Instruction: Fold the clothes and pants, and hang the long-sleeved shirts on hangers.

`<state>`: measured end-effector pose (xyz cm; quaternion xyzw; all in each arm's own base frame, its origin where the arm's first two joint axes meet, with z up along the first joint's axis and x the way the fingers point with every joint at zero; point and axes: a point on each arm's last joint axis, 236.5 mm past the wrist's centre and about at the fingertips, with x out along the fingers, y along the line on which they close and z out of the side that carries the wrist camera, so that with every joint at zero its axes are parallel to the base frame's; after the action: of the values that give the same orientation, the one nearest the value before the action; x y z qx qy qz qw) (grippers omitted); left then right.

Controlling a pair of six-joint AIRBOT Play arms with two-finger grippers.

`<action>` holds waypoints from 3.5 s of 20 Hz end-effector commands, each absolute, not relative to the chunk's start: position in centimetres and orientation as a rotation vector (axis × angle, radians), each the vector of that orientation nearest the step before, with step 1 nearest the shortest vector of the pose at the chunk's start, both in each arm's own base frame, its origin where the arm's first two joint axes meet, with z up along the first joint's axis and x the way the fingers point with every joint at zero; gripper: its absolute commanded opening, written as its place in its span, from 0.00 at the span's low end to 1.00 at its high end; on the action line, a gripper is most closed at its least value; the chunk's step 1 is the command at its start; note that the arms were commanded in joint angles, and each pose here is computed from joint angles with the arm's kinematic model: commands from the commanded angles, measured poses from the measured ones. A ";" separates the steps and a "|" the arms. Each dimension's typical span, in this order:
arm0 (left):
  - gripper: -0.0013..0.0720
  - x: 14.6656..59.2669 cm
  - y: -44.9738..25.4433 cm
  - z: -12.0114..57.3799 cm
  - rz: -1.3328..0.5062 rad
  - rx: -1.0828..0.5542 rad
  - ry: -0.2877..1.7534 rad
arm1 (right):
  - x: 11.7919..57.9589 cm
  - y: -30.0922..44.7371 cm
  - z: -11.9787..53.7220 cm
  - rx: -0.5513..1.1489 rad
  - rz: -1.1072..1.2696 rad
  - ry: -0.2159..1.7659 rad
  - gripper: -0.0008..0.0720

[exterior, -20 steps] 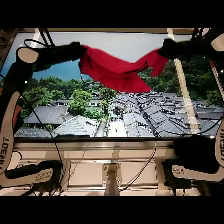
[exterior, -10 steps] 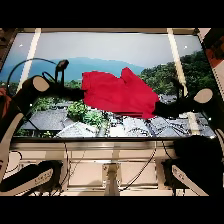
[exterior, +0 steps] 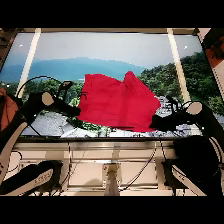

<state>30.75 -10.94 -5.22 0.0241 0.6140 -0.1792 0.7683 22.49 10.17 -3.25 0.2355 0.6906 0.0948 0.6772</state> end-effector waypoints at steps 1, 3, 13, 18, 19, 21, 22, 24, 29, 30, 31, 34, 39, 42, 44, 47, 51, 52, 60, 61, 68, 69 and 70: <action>0.04 30.6 -10.2 -5.6 -0.375 0.091 1.339 | 28.5 8.0 -0.1 0.439 0.168 1.319 0.57; 0.04 31.0 -10.1 -5.6 -0.371 0.089 1.325 | 33.5 6.8 4.3 0.385 0.152 1.130 0.69; 0.04 32.0 -12.4 -4.7 -0.397 -0.035 1.269 | 49.5 18.3 -1.1 0.300 0.421 1.132 0.76; 0.04 32.0 -12.6 -4.6 -0.401 -0.049 1.268 | 54.1 19.2 -1.9 0.270 0.428 1.084 0.78; 0.04 32.0 -12.6 -4.6 -0.401 -0.049 1.268 | 54.9 19.1 -1.8 0.260 0.425 1.069 0.81; 0.04 32.0 -12.8 -4.6 -0.404 -0.055 1.268 | 55.9 18.7 -2.2 0.233 0.414 1.055 0.84; 0.04 32.0 -12.8 -4.6 -0.405 -0.054 1.268 | 56.0 18.6 -2.6 0.226 0.410 1.061 0.86; 0.04 32.0 -12.9 -4.6 -0.406 -0.053 1.268 | 55.4 18.7 -3.8 0.221 0.415 1.102 0.86; 0.04 32.0 -12.9 -4.5 -0.405 -0.054 1.264 | 54.0 20.2 -5.5 0.145 0.485 1.174 0.86; 0.04 32.1 -12.9 -4.5 -0.404 -0.054 1.260 | 54.0 20.7 -5.7 0.128 0.494 1.170 0.86; 0.04 32.3 -12.9 -4.5 -0.403 -0.054 1.256 | 54.2 21.3 -5.8 0.107 0.500 1.164 0.85; 0.04 32.3 -12.9 -4.5 -0.402 -0.055 1.253 | 55.0 21.7 -6.0 0.013 0.494 1.134 0.32; 0.04 32.3 -12.8 -4.5 -0.386 -0.076 1.258 | 58.3 18.9 -2.8 0.119 0.391 1.051 0.02; 0.04 32.3 -12.8 -4.5 -0.373 -0.093 1.261 | 62.5 14.9 3.4 0.369 0.232 0.903 0.02; 0.04 32.6 -12.8 -4.4 -0.371 -0.094 1.251 | 62.9 11.8 6.2 0.527 0.125 0.866 0.02; 0.04 33.0 -12.8 -4.3 -0.366 -0.095 1.231 | 59.7 6.5 5.0 0.504 -0.032 0.986 0.02; 0.04 33.0 -12.8 -4.3 -0.366 -0.095 1.232 | 51.6 -1.2 0.0 0.338 -0.383 1.301 0.01; 0.04 33.0 -12.8 -4.3 -0.366 -0.095 1.232 | 49.9 -2.2 -0.8 0.335 -0.465 1.357 0.02; 0.04 33.3 -12.8 -4.2 -0.363 -0.096 1.221 | 47.0 -4.8 -4.3 0.402 -0.635 1.430 0.95; 0.04 33.3 -12.8 -4.2 -0.363 -0.096 1.219 | 47.5 -5.7 -3.6 0.387 -0.611 1.415 0.95; 0.04 34.0 -12.8 -4.0 -0.356 -0.098 1.190 | 48.4 -7.5 0.9 0.192 -0.296 1.433 0.02; 0.04 34.0 -12.8 -4.0 -0.351 -0.105 1.191 | 48.6 -6.0 1.2 0.212 -0.220 1.423 0.01; 0.04 34.0 -12.8 -4.0 -0.350 -0.107 1.192 | 48.7 -4.5 1.3 0.249 -0.156 1.409 0.01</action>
<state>33.88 -12.79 -4.01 -0.0472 0.5598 -0.1663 0.8104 48.24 -7.26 0.37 0.1148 0.6470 -0.1675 0.7350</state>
